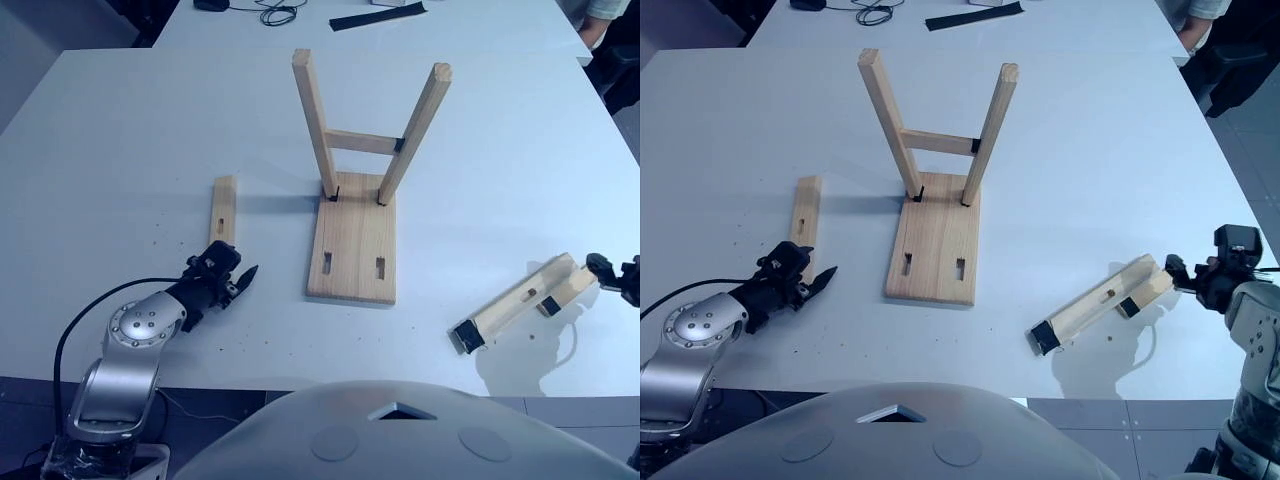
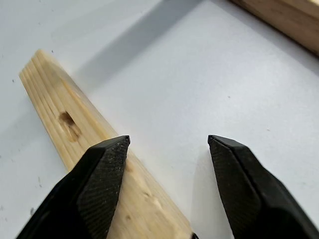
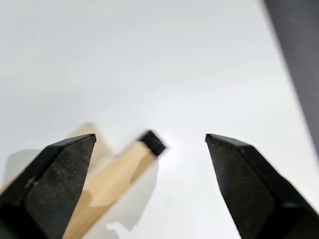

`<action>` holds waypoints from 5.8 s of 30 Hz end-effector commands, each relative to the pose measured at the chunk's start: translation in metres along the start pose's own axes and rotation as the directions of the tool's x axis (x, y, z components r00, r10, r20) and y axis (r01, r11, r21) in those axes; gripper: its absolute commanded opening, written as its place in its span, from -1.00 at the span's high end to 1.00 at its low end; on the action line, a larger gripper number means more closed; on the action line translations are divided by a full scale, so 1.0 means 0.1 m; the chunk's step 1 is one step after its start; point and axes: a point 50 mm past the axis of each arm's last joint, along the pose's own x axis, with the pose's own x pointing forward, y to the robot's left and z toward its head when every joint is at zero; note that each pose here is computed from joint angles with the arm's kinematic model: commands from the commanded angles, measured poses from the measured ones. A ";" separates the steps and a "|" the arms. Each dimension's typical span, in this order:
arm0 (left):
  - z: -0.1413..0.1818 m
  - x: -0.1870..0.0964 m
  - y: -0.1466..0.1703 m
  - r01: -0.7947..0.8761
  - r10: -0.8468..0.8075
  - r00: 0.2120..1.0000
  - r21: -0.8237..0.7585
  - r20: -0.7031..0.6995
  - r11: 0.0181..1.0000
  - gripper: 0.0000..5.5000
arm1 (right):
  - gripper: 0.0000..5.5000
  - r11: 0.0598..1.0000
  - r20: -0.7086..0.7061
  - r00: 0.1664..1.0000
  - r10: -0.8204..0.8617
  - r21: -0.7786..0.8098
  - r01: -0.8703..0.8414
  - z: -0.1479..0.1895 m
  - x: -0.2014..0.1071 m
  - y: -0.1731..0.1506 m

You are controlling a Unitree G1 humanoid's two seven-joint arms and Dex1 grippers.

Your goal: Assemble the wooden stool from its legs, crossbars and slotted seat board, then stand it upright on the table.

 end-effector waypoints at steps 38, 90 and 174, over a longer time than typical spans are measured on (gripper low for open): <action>-0.03 -0.02 -0.20 0.014 -0.014 1.000 -0.020 -0.008 1.000 -0.07 | -0.48 0.932 -0.252 0.951 0.177 -0.268 -0.244 -0.12 -0.01 0.18; -0.02 -0.02 -0.16 0.059 -0.059 0.998 0.021 -0.034 0.998 -0.07 | -0.25 0.973 -0.250 0.945 0.213 0.146 -0.181 -0.67 0.00 0.50; 1.88 0.02 0.02 0.917 -0.687 0.239 0.073 0.686 0.391 -0.07 | 0.53 -0.323 -0.093 -0.320 0.943 -0.500 -0.804 1.11 -1.02 1.79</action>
